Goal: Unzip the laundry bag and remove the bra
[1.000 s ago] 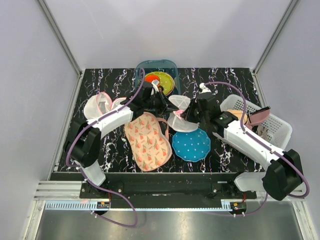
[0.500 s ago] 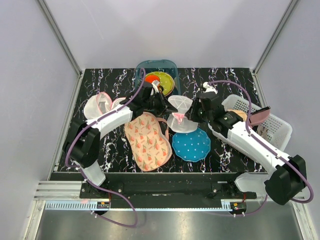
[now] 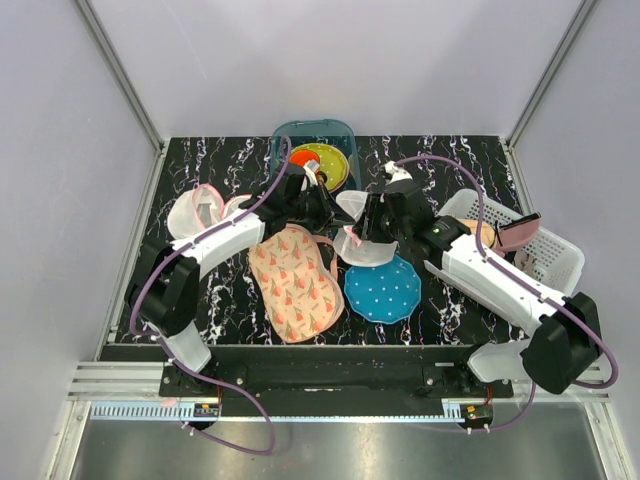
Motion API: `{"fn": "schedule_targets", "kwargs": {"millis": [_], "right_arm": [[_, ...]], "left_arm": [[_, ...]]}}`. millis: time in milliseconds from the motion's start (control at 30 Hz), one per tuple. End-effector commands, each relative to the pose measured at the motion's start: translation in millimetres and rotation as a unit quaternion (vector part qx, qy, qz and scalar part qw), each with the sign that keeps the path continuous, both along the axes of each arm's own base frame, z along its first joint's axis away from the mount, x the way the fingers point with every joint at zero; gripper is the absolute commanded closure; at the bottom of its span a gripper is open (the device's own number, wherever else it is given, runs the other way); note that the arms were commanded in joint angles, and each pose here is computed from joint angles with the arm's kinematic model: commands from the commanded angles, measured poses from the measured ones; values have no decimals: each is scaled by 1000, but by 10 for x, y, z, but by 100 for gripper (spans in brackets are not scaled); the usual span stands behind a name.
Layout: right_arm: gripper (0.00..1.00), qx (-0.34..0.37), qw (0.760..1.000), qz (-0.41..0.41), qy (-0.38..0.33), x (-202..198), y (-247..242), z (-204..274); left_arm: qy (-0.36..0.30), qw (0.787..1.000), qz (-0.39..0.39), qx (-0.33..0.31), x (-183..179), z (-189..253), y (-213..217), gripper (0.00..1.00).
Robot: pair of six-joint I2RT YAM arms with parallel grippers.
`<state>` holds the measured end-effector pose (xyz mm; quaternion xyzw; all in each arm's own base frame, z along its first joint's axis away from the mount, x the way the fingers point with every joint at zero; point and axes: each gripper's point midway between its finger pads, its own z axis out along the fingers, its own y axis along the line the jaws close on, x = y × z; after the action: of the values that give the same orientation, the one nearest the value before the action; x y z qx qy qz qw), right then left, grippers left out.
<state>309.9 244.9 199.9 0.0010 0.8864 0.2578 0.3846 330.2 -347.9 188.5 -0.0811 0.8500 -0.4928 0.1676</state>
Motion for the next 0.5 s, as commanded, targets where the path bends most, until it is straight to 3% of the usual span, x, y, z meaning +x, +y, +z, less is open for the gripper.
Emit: {"fn": "schedule_targets", "kwargs": {"millis": [0,100,300,467], "right_arm": [[58,4,1000,19,-14,6,122,104],[64,-4,1000,9,-13,33,102,56],[99,-27,998,-39,-29,113,-84,37],[98,-36,998,-47,-32,56,-179,21]], "left_arm": [[-51,998,-1,-26,51,375,-6,100],[-51,998,-1,-27,52,367,-9,100],[-50,998,-3,-30,35,354,-9,100],[-54,998,-3,-33,27,372,-4,100]]}}
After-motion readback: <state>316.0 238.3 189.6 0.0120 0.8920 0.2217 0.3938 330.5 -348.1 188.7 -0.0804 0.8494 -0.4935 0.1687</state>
